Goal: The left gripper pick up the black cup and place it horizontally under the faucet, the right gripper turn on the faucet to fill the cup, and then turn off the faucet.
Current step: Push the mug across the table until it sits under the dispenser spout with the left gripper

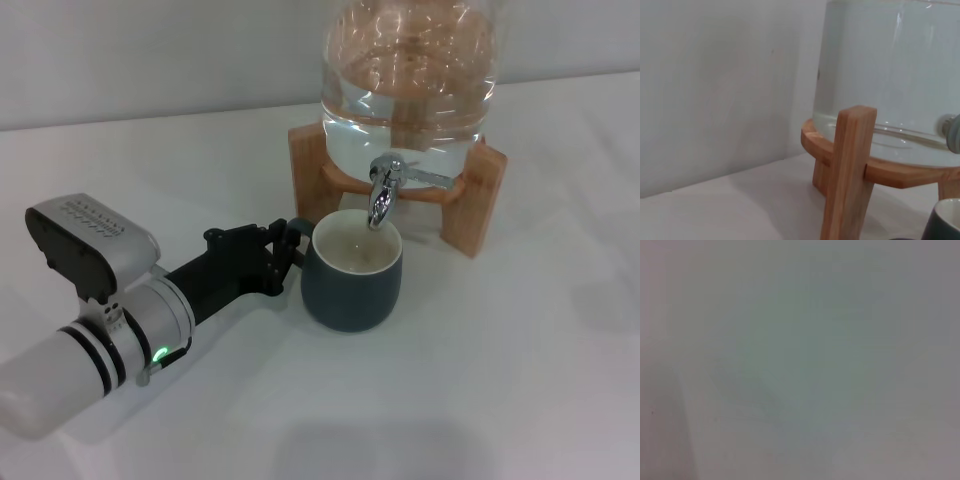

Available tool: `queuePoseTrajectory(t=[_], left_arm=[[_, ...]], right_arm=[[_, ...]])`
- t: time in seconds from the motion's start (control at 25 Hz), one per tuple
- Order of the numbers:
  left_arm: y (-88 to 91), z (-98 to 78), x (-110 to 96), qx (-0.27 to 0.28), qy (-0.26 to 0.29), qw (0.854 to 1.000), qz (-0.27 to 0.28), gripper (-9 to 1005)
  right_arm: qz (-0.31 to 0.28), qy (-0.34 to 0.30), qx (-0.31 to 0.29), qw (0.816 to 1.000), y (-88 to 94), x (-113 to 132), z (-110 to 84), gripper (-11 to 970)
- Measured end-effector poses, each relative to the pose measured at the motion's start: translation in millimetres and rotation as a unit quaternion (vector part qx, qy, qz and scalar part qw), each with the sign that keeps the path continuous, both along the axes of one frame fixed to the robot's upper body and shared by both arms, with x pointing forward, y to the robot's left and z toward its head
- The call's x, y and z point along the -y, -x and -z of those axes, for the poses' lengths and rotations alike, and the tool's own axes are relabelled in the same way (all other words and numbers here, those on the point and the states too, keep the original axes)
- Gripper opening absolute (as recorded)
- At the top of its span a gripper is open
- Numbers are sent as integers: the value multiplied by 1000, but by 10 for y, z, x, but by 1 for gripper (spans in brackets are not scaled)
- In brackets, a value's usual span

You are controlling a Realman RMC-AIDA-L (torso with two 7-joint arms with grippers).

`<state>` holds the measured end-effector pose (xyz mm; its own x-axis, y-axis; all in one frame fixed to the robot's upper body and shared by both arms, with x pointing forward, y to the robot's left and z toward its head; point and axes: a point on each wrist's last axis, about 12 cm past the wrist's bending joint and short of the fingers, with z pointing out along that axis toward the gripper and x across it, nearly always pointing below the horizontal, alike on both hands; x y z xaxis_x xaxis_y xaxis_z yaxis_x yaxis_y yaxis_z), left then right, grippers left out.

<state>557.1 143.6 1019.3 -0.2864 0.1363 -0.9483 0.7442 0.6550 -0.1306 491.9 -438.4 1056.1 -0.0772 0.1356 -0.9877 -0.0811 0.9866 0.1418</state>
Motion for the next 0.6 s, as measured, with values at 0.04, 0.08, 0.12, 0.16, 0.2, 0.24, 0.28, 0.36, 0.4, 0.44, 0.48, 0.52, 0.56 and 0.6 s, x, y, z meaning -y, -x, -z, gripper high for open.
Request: queuePoseTrajectory(t=[0.04, 0.08, 0.12, 0.16, 0.2, 0.24, 0.28, 0.36, 0.4, 0.44, 0.48, 0.52, 0.56, 0.6], left_arm=[[3, 2, -1, 0, 0, 1000, 0, 144], [3, 2, 0, -1, 0, 1000, 0, 144], [3, 2, 1, -1, 0, 1000, 0, 144], [1, 2, 4, -1, -1, 1000, 0, 144], [-1, 2, 8, -1, -1, 1000, 0, 144], [-4, 6, 14, -3, -4, 1000, 0, 144], [-5, 10, 17, -4, -6, 1000, -1, 144], [-3, 18, 22, -7, -8, 1000, -2, 144], [-2, 21, 23, -8, -9, 1000, -2, 144], [-3, 20, 26, -8, -8, 1000, -2, 144], [-6, 17, 29, -7, -8, 1000, -2, 144], [-10, 13, 32, -7, -8, 1000, -2, 142], [-15, 8, 38, -6, -8, 1000, -2, 141], [-20, 2, 47, -6, -8, 1000, -1, 139]], right_arm=[[0, 0, 0, 1000, 0, 0, 0, 854], [0, 0, 0, 1000, 0, 1, 0, 854], [0, 0, 0, 1000, 0, 0, -1, 854], [0, 0, 0, 1000, 0, 0, 0, 854], [0, 0, 0, 1000, 0, 0, 0, 854], [0, 0, 0, 1000, 0, 0, 0, 854], [0, 0, 0, 1000, 0, -1, 1, 854], [-1, 0, 0, 1000, 0, -3, 1, 854], [-1, 0, 0, 1000, 1, -5, 1, 854], [-1, 0, 0, 1000, 3, -7, 2, 854], [-2, 0, 0, 1000, 4, -7, 3, 854], [-2, 0, 0, 1000, 6, -7, 4, 854], [-2, -1, 0, 1000, 6, -8, 4, 854], [-2, -1, 0, 1000, 6, -9, 5, 854]])
